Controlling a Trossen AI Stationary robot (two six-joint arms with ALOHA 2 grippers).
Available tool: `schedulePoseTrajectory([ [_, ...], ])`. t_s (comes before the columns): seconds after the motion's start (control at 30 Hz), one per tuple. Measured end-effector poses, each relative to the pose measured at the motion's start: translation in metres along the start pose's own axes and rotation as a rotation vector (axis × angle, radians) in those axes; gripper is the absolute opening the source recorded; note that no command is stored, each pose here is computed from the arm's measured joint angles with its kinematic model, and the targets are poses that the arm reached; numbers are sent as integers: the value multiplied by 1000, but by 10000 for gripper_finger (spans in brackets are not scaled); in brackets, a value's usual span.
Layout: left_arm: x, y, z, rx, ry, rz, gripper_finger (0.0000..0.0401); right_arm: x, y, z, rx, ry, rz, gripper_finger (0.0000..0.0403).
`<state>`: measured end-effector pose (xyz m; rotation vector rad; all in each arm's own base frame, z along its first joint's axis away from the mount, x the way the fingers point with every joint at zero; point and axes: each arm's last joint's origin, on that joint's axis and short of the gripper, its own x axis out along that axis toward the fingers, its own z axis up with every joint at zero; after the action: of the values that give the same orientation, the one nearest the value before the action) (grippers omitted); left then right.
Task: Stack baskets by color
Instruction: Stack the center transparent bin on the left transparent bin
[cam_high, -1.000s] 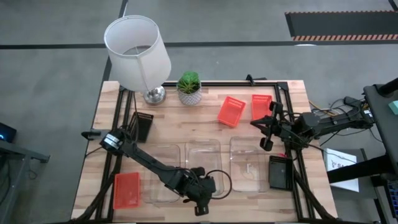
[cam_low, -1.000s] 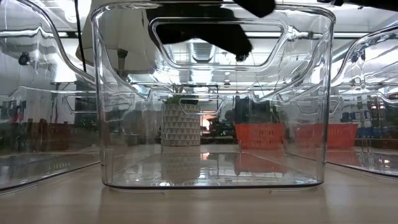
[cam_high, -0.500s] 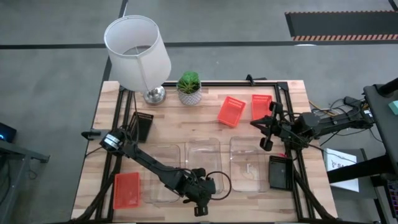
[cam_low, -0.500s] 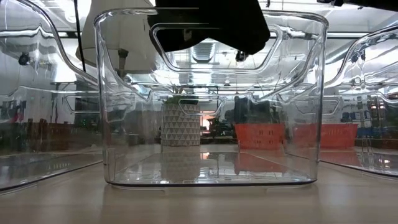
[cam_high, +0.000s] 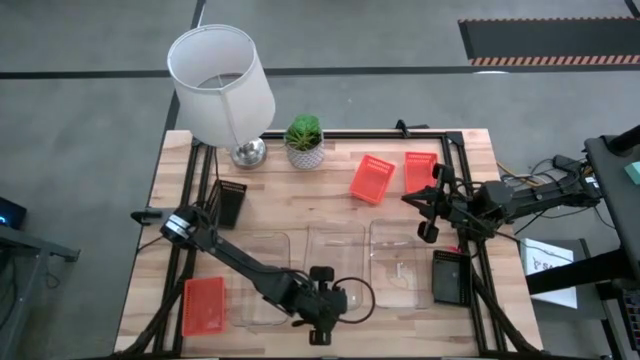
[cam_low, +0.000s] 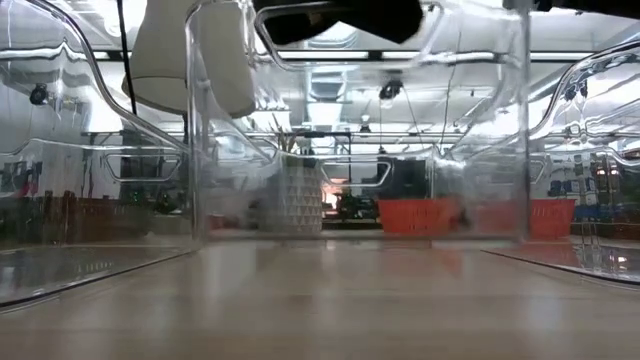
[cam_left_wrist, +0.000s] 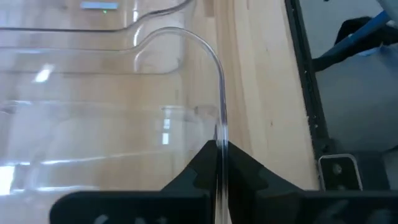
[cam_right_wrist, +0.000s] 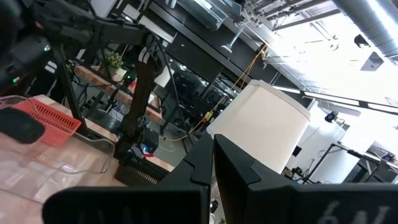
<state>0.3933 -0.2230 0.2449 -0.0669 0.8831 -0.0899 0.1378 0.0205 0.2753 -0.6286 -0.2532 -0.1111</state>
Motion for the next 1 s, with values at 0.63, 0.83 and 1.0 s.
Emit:
schedulePoseTrajectory([
  [0.63,-47,6,11,157,-97,151,0,0,1,-1,-2,8,6,9],
  [0.83,-50,7,12,256,-114,214,0,0,1,-1,-3,10,5,9],
  [1.0,-50,7,12,326,-115,255,0,0,1,-1,-4,16,3,9],
])
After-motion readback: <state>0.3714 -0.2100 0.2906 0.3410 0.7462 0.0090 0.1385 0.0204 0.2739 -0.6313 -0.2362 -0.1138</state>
